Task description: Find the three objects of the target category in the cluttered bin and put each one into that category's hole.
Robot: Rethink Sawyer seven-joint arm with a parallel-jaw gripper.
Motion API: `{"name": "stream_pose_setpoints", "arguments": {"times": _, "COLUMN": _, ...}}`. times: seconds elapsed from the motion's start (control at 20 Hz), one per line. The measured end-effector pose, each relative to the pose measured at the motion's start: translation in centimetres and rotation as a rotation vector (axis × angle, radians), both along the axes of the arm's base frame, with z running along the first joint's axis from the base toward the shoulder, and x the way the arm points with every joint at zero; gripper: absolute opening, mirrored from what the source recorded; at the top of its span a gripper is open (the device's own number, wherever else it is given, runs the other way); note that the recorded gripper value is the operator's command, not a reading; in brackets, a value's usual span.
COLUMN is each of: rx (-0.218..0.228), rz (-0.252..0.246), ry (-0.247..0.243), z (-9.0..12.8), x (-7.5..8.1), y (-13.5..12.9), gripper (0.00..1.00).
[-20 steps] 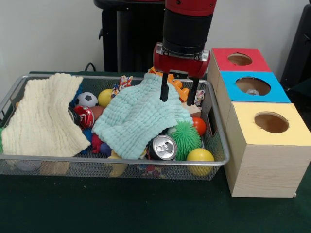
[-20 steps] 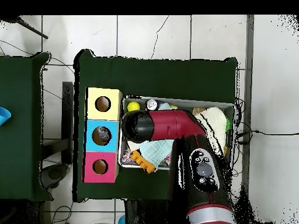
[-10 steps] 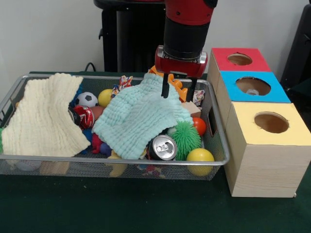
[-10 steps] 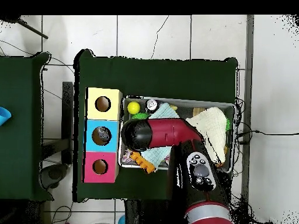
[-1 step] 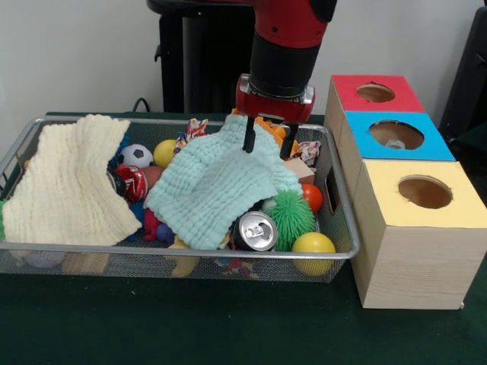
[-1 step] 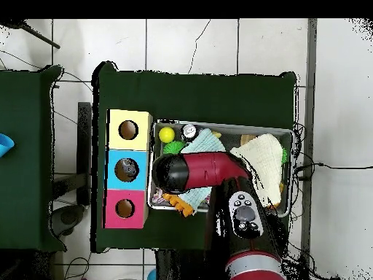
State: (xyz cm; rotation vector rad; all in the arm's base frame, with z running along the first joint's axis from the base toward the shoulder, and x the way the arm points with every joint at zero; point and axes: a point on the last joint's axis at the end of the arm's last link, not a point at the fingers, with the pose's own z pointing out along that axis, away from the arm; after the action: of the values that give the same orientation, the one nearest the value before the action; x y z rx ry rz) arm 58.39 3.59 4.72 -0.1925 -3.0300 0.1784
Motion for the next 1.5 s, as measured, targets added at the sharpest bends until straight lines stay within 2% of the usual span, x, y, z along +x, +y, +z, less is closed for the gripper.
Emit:
{"name": "stream_pose_setpoints", "arguments": {"times": 0.3, "rx": -0.074, "rz": 0.079, "ry": 0.009, "z": -0.5, "x": -1.2, "y": -0.9, "gripper": 1.00}}
{"name": "stream_pose_setpoints", "arguments": {"times": 0.4, "rx": -0.086, "rz": 0.092, "ry": 0.008, "z": -0.6, "x": -1.2, "y": -1.1, "gripper": 1.00}}
{"name": "stream_pose_setpoints", "arguments": {"times": 0.85, "rx": -0.100, "rz": 0.101, "ry": 0.030, "z": -2.5, "x": -1.8, "y": -1.7, "gripper": 1.00}}
{"name": "stream_pose_setpoints", "arguments": {"times": 1.05, "rx": -0.098, "rz": 0.109, "ry": 0.006, "z": -3.5, "x": -2.0, "y": -2.0, "gripper": 1.00}}
{"name": "stream_pose_setpoints", "arguments": {"times": 1.25, "rx": -0.101, "rz": 0.118, "ry": -0.047, "z": -4.2, "x": -1.7, "y": -2.6, "gripper": 1.00}}
{"name": "stream_pose_setpoints", "arguments": {"times": 1.3, "rx": -0.101, "rz": 0.119, "ry": -0.058, "z": -4.3, "x": -1.7, "y": -2.7, "gripper": 0.00}}
{"name": "stream_pose_setpoints", "arguments": {"times": 1.5, "rx": -0.099, "rz": 0.122, "ry": -0.093, "z": -4.3, "x": -1.3, "y": -2.9, "gripper": 0.00}}
